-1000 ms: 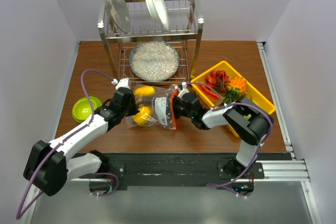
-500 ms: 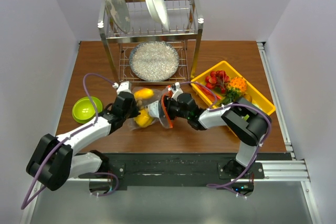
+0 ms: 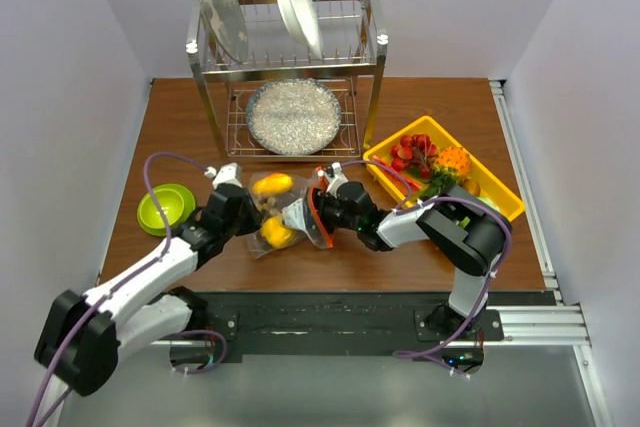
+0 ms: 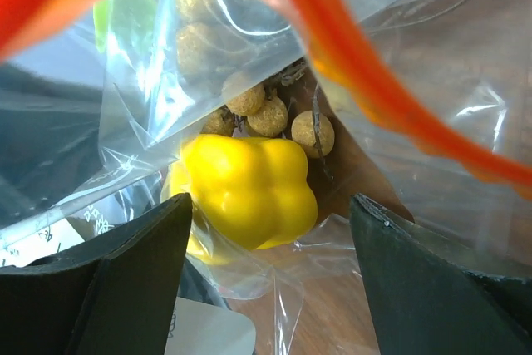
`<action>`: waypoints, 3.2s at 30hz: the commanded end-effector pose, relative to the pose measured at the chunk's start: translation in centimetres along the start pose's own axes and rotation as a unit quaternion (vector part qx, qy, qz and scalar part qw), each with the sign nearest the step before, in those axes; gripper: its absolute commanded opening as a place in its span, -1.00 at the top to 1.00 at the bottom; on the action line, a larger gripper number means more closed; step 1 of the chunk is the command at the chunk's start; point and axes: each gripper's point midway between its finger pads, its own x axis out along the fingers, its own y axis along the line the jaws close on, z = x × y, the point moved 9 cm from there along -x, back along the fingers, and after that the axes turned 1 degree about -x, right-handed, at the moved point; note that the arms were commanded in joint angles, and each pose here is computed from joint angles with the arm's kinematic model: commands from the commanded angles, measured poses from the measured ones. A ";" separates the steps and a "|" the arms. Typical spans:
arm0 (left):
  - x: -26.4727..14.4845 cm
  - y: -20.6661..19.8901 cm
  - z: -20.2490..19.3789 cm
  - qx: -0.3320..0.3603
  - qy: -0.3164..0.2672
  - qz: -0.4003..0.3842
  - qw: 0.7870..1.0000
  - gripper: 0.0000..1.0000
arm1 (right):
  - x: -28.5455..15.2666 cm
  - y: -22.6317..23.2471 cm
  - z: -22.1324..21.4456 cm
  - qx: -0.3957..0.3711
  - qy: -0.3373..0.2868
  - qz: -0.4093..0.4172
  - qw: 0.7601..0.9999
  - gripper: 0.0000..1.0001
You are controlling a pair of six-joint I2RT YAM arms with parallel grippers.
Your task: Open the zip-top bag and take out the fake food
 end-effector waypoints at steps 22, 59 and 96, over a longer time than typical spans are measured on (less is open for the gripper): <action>1.2 2.1 -4.9 -0.115 0.063 0.018 0.991 1.00 | -1.3 2.0 -0.8 0.001 0.037 0.052 0.998 -0.72; 1.9 3.9 -4.7 -0.087 0.056 0.096 0.990 1.00 | -5.5 2.8 2.1 -0.063 -0.035 -0.084 0.994 0.19; 1.4 2.5 -5.8 -0.091 0.096 -0.003 0.991 1.00 | -4.1 0.7 1.3 0.048 -0.053 -0.062 0.996 -0.12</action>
